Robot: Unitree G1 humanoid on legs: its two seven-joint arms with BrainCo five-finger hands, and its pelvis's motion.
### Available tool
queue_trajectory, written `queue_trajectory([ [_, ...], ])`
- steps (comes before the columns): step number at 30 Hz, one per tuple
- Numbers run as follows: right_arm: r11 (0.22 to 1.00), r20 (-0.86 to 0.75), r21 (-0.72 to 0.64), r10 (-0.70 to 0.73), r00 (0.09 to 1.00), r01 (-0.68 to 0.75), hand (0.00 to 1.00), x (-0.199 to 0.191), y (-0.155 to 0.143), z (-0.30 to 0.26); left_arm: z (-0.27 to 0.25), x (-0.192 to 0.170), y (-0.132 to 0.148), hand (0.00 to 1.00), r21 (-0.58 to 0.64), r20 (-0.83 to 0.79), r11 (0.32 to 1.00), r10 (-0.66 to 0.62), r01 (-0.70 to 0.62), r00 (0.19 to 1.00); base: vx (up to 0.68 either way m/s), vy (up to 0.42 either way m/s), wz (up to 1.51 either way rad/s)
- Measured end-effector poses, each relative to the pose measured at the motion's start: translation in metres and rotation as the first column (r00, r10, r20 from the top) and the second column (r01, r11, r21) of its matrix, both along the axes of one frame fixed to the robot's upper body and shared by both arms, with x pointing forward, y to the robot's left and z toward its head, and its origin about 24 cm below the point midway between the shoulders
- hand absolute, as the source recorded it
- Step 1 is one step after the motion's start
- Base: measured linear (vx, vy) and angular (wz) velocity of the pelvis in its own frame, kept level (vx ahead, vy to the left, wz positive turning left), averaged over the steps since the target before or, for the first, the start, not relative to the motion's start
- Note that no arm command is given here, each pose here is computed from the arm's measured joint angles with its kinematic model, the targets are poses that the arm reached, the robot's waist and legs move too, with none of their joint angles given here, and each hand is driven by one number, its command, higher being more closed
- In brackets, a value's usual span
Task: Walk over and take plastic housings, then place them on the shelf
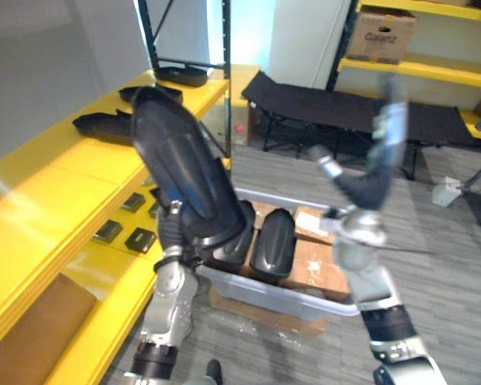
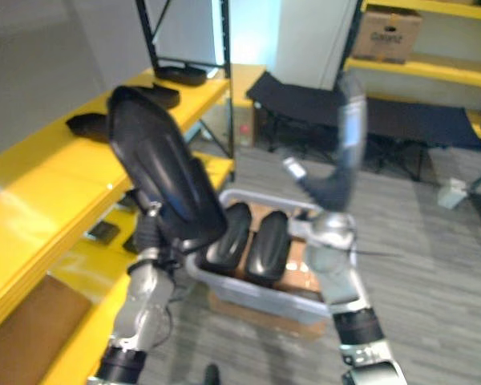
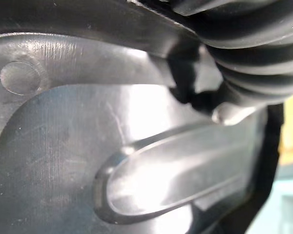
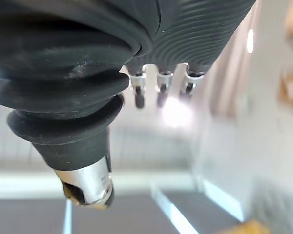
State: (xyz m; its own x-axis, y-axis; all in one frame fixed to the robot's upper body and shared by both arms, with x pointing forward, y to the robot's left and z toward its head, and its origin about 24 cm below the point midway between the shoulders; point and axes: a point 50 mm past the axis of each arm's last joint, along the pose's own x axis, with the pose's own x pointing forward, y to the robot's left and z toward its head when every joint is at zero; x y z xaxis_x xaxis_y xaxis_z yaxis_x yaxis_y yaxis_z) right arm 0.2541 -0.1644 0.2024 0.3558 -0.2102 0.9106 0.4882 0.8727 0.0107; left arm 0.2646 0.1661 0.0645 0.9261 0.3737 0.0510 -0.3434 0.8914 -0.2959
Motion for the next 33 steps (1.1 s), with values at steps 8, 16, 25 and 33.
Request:
queue_trajectory([
  [8,0.912,-0.202,0.41,0.084,0.976,0.006,0.0,-0.041,-0.049,-0.057,0.019,-0.037,0.021,1.0,0.168,0.108,0.96,0.209,-0.225,0.972,0.0,0.023,-0.06],
  [16,0.576,-0.679,0.695,0.331,0.655,0.43,0.0,-0.103,-0.08,-0.22,-0.01,-0.077,0.031,1.0,0.042,0.025,0.969,0.241,-0.242,0.97,0.04,0.005,-0.12],
  [25,0.341,-0.654,0.754,0.469,0.593,0.562,0.0,-0.144,-0.059,-0.274,-0.01,-0.095,0.036,1.0,-0.004,0.065,0.953,0.303,-0.303,0.951,0.05,0.0,-0.01],
  [33,0.414,-0.527,0.845,0.537,0.658,0.339,0.0,-0.108,-0.057,-0.25,0.013,-0.11,0.067,1.0,0.058,0.153,0.829,0.543,-0.556,0.826,0.0,0.01,0.21],
])
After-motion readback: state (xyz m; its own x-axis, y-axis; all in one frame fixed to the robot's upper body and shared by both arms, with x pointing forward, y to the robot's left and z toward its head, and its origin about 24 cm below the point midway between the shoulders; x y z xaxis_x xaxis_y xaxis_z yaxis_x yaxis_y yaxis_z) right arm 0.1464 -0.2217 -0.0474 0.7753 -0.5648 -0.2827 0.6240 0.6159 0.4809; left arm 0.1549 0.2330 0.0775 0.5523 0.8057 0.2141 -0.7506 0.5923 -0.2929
